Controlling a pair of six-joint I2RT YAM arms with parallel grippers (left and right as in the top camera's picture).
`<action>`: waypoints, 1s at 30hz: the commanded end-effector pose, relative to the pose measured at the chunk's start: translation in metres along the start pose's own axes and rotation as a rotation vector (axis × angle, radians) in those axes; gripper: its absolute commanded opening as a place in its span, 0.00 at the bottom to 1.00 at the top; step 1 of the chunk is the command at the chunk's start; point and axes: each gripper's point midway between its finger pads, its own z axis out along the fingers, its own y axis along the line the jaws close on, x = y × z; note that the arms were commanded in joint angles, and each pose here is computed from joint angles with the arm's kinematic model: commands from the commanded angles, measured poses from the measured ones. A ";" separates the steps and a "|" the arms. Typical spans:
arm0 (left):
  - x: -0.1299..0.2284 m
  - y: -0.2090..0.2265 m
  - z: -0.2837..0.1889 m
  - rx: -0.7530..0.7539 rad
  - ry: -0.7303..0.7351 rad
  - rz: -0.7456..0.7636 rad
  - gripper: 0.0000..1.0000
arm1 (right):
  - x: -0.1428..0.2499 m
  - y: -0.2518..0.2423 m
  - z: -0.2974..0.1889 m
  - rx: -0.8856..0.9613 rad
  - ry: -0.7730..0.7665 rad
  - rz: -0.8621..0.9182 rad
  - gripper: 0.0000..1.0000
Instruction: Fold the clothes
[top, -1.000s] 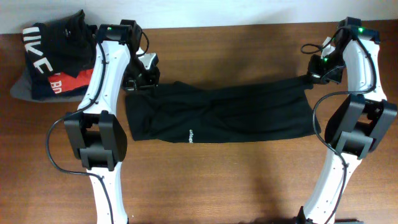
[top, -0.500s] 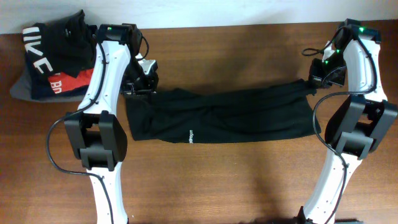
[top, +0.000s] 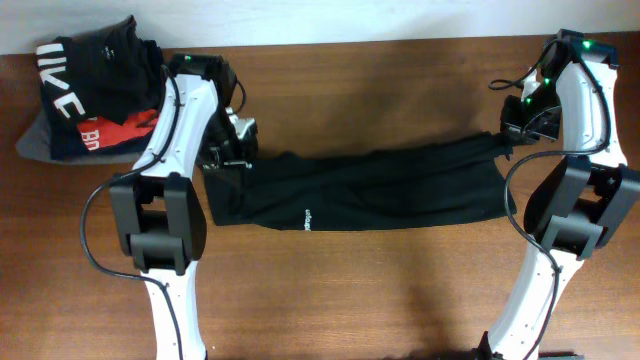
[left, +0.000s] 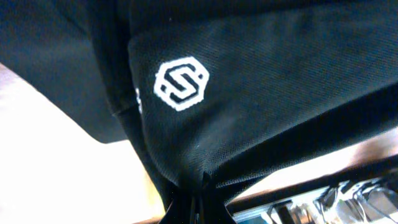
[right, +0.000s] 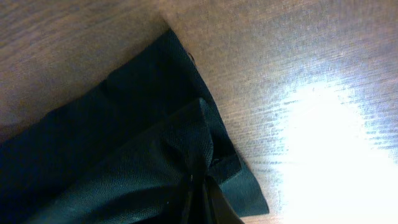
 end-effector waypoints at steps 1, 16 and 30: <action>0.012 0.008 0.003 -0.035 0.029 0.011 0.00 | -0.004 -0.012 -0.027 0.043 -0.065 0.020 0.09; 0.010 0.021 0.007 -0.111 0.027 -0.022 0.07 | 0.007 -0.014 -0.027 0.052 -0.021 0.023 0.79; -0.033 0.009 -0.011 -0.058 -0.175 0.017 0.99 | 0.002 -0.003 -0.027 -0.014 -0.040 0.020 0.97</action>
